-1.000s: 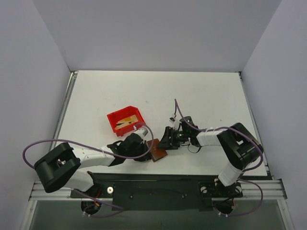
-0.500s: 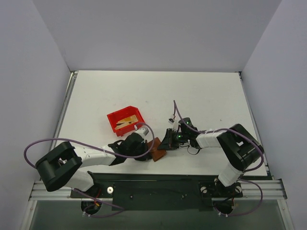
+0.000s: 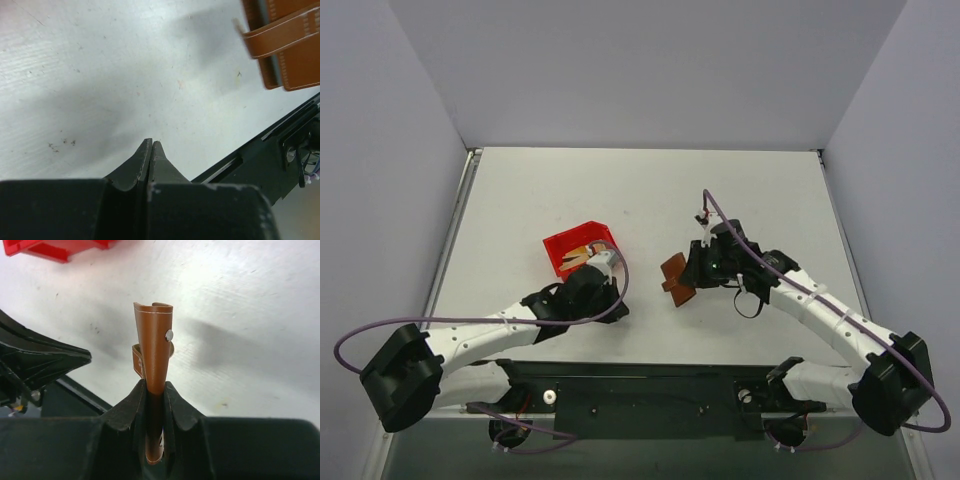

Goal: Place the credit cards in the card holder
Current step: Close the card holder at the center of the board.

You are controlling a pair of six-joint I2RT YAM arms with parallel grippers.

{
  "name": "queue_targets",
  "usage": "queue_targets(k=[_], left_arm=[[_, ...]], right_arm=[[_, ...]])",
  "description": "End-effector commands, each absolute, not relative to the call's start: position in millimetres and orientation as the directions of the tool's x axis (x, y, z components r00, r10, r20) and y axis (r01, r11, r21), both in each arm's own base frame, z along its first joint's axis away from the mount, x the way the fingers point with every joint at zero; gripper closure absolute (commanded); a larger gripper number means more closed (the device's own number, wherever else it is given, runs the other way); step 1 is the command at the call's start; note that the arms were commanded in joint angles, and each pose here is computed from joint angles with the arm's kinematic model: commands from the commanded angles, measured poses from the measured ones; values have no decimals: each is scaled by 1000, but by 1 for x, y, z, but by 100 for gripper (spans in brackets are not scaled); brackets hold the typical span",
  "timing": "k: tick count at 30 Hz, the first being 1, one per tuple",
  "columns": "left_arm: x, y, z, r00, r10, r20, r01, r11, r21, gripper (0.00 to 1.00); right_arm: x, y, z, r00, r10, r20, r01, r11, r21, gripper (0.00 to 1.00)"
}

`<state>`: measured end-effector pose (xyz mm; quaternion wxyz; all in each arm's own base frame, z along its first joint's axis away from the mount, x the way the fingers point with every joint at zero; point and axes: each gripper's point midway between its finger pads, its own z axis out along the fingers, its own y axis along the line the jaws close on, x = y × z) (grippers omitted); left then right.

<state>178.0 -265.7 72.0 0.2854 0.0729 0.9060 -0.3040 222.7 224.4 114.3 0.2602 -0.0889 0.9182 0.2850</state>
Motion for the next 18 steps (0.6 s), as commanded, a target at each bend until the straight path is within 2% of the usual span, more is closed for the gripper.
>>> queue_targets(k=[1, 2, 4, 8, 13, 18], left_arm=[[191, -257, 89, -799, -45, -600, 312, 822, -477, 100], [192, -255, 88, -800, -50, -598, 305, 824, -477, 100], [192, -253, 87, -801, -51, -597, 302, 826, -476, 100], [190, -247, 81, -803, -72, -591, 276, 835, -477, 100], [190, -241, 75, -808, -86, -583, 249, 847, -470, 100], [192, -235, 72, -807, -95, -583, 231, 858, -459, 100]], right_arm=[[217, 165, 123, -833, -151, -532, -264, 954, 142, 100], [213, 161, 127, -839, -171, -516, -263, 959, 110, 100], [222, 140, 132, -814, -217, -539, -215, 974, -68, 100], [219, 129, 129, -807, -316, -499, -209, 943, -259, 100], [215, 126, 109, -809, -399, -432, -213, 883, -417, 100], [211, 141, 94, -780, -458, -426, -223, 840, -494, 100]])
